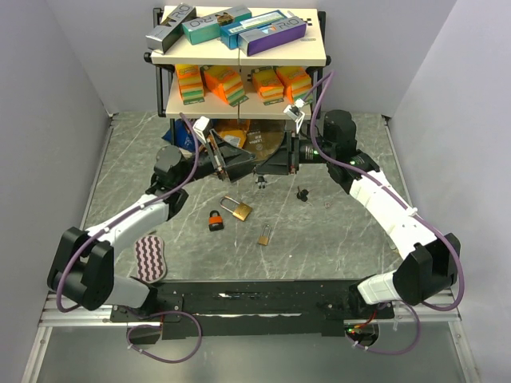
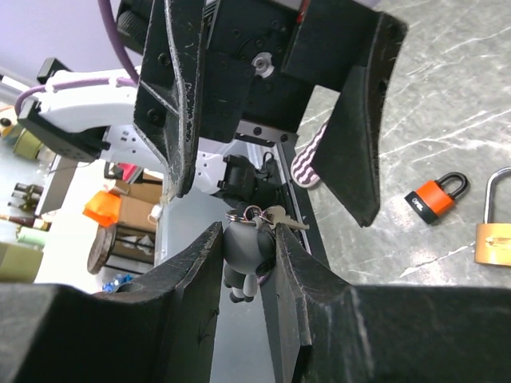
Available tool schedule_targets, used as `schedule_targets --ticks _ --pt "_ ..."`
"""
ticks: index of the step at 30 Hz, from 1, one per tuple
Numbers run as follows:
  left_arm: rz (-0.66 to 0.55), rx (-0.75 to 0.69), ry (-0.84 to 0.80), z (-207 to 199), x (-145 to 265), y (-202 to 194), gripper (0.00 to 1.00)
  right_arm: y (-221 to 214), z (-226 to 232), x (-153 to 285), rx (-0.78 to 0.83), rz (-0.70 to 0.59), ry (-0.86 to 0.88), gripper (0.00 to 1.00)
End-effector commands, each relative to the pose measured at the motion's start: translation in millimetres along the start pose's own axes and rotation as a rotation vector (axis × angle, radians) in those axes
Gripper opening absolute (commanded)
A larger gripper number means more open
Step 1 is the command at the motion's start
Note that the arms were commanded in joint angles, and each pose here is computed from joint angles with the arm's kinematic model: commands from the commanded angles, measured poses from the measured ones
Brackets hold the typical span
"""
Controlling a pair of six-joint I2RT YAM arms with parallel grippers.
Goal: Unlock with the key
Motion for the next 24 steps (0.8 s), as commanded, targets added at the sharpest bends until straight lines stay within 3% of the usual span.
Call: schedule_targets --ticks 1,5,11,18,21,24 --pt "0.072 -0.124 -0.114 -26 -4 -5 0.96 18 17 3 0.075 -0.027 0.058 0.00" --pt "0.139 -0.130 -0.156 -33 -4 -12 0.99 21 11 5 0.067 -0.046 0.042 0.00" --pt "0.252 -0.107 -0.206 -32 0 -24 0.85 25 -1 12 0.063 -0.073 0.018 0.00" --pt "0.256 -0.119 -0.194 -33 -4 -22 0.73 20 -8 13 0.044 -0.063 0.011 0.00" --pt "0.248 -0.108 -0.170 -28 -6 -19 0.73 21 -10 15 0.037 -0.065 0.009 0.00" --pt "0.240 -0.101 -0.101 -17 -11 -16 0.81 22 -8 16 0.039 -0.065 0.019 0.00"
Point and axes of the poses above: each gripper's point midway between its finger pads, its own x axis back along the fingers, its own z axis along the line the jaws close on, y = z × x, the point moved 2 cm from there along x, back along the fingers, and after that the axes turned 8 degrees about x, right-handed, at the moved point
